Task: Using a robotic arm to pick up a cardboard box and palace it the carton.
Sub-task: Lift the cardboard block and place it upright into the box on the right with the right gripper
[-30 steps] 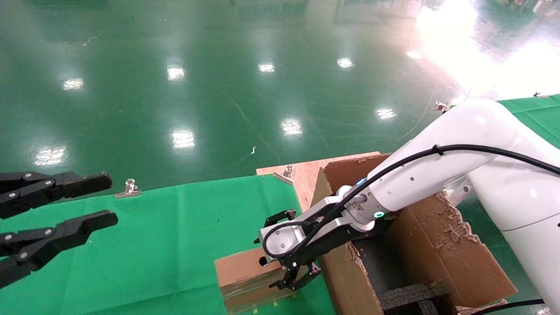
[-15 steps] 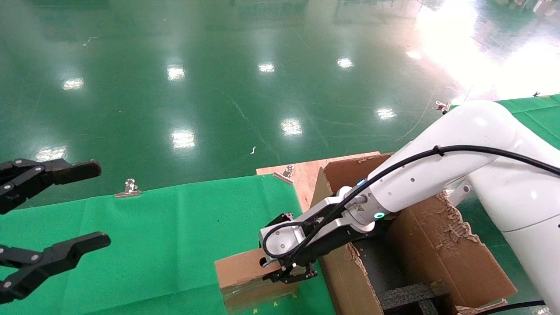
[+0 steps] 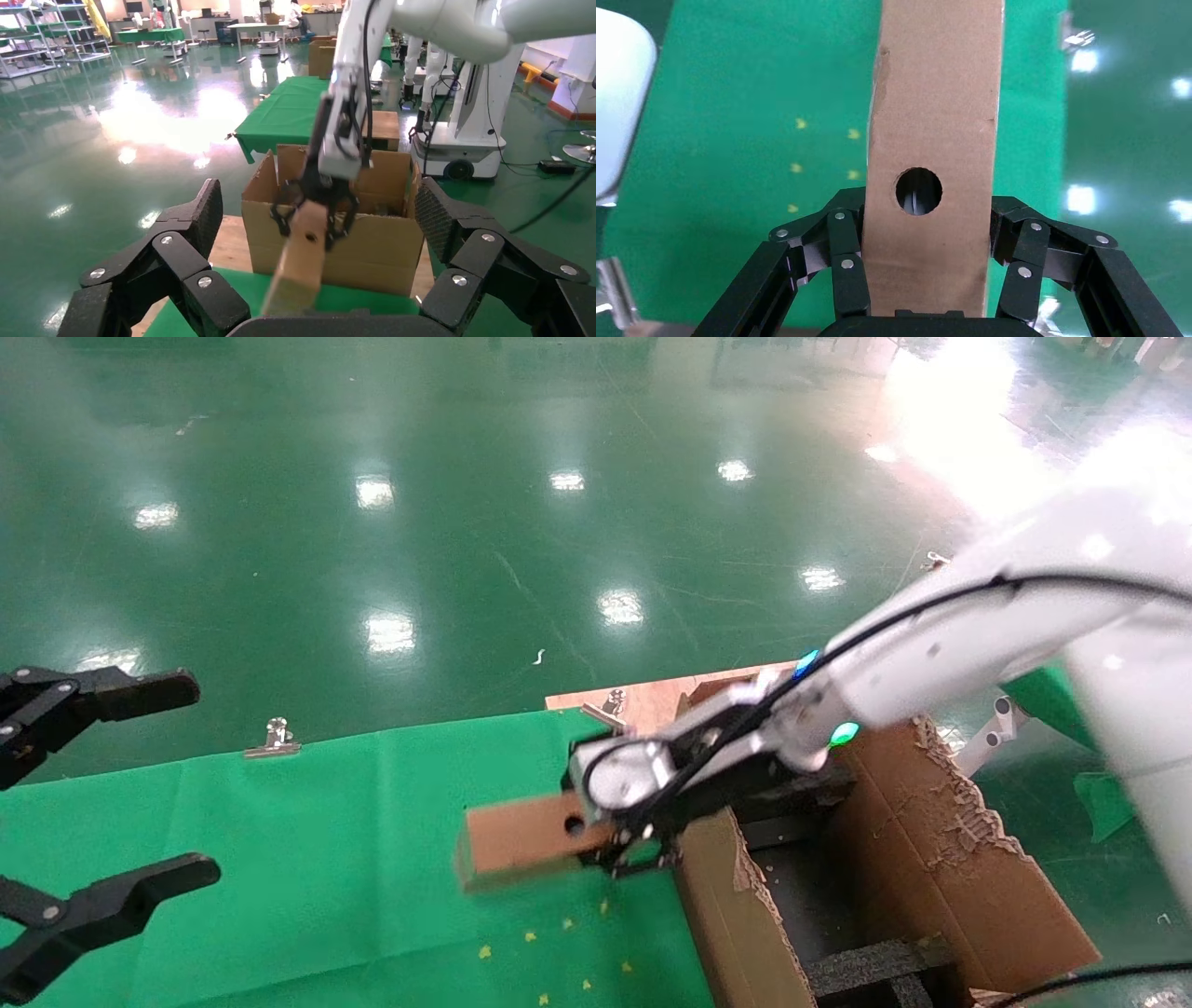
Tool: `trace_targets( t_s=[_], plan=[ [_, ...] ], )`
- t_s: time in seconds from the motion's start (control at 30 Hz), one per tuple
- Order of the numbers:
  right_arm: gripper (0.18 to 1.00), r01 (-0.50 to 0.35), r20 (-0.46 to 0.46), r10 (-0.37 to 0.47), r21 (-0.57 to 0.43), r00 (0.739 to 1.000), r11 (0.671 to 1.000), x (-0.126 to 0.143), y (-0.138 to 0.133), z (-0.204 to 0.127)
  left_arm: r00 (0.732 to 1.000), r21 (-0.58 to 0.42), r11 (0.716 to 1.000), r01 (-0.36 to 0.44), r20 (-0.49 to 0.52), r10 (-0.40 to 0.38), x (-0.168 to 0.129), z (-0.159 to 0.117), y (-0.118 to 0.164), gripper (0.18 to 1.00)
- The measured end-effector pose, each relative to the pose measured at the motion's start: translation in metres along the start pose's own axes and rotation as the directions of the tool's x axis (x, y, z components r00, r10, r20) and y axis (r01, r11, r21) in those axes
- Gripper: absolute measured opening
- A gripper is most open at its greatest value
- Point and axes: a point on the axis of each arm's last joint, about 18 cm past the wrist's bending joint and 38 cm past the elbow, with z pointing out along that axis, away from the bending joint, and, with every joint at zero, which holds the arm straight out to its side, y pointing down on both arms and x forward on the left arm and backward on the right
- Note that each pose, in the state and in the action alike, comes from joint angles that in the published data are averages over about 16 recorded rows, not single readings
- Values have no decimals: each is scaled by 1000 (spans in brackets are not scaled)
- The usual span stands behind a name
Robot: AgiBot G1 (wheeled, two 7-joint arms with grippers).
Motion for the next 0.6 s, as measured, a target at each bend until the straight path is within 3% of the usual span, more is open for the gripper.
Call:
trace_targets(
  t_s=[0.33,0.6],
  plan=[
    [330,68,-134,-68,-4,989,998,40,-7,-86,1000,0,1000,0,0,0,0,0,0,998],
    [324,75,-198,-77,-15,977,997,50,-3,-135,1000,0,1000,0,0,0,0,0,0,1001]
  ],
)
